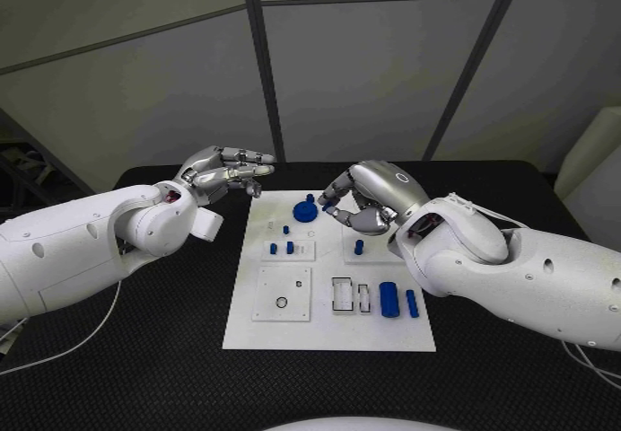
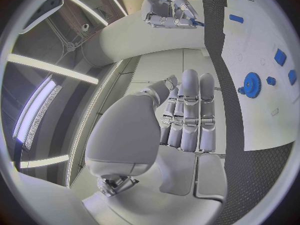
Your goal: Assemble the parts on the task board
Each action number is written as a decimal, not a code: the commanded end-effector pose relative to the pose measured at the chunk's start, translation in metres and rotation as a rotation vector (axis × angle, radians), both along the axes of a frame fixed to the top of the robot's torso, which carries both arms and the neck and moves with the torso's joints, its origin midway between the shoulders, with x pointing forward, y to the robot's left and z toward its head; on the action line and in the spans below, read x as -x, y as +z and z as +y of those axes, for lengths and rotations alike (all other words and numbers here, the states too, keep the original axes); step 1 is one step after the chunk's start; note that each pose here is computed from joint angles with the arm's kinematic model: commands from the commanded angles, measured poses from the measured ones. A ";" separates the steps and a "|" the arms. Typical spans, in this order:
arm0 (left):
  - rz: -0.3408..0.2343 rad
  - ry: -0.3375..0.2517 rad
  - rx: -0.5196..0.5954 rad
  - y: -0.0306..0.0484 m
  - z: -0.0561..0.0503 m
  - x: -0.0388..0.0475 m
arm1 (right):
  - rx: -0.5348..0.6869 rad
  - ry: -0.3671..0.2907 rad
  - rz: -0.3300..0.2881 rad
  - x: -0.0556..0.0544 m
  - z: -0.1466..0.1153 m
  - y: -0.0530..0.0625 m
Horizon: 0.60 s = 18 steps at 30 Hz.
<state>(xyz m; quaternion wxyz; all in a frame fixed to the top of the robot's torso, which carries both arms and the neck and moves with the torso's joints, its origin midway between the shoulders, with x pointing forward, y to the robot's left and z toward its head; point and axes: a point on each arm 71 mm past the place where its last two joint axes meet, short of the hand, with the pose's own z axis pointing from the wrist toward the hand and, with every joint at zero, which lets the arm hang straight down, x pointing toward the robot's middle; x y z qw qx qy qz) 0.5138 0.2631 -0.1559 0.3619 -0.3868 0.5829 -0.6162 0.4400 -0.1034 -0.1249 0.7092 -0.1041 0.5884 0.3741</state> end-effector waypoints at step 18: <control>-0.012 -0.004 0.014 0.0022 -0.001 -0.0001 | -0.029 0.027 -0.011 0.001 0.007 0.003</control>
